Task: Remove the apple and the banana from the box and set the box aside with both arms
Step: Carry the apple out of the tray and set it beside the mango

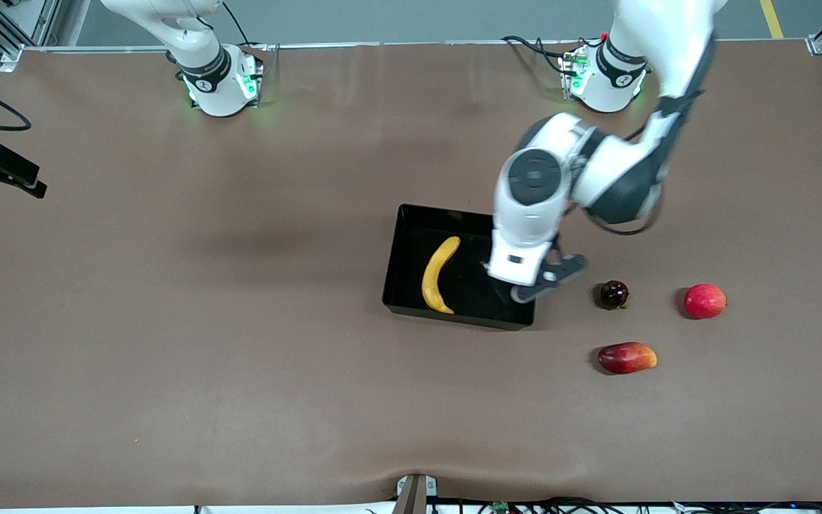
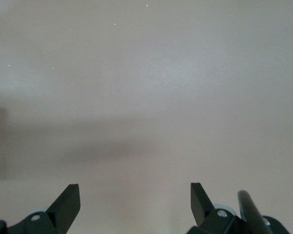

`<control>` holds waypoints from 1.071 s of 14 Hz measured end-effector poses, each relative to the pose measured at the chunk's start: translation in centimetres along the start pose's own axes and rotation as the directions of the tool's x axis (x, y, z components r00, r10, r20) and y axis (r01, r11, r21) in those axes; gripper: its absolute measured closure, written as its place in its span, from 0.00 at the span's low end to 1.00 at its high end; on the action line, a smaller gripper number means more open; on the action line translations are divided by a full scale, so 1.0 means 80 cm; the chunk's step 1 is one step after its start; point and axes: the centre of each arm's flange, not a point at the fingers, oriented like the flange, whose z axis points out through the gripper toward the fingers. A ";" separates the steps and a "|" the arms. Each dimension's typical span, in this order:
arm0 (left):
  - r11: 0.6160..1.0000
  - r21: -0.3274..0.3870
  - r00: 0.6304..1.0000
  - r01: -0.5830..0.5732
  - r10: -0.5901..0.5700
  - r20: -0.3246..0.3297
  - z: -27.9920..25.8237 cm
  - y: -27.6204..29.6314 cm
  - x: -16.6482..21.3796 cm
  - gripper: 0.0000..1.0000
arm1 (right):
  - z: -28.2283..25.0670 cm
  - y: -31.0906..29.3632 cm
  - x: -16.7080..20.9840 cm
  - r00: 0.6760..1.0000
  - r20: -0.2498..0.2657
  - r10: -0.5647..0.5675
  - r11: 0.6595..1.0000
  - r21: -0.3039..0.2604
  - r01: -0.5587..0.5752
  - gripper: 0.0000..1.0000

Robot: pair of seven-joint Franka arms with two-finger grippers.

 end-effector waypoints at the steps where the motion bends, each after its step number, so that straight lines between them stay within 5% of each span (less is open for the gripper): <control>1: 0.999 -0.004 0.999 -0.034 0.034 0.000 -0.010 -0.026 0.032 0.25 | 0.000 0.000 0.000 1.000 0.000 0.000 1.000 0.000 0.000 0.00; 8: 0.977 -0.004 0.974 -0.215 0.215 0.071 0.086 -0.218 0.216 0.25 | 0.000 0.000 0.000 1.000 -0.001 0.000 1.000 0.000 0.000 0.00; 15: 0.940 0.056 0.939 -0.337 0.340 -0.048 0.235 -0.292 0.296 0.25 | 0.001 0.003 0.001 1.000 0.000 0.004 1.000 0.000 -0.004 0.00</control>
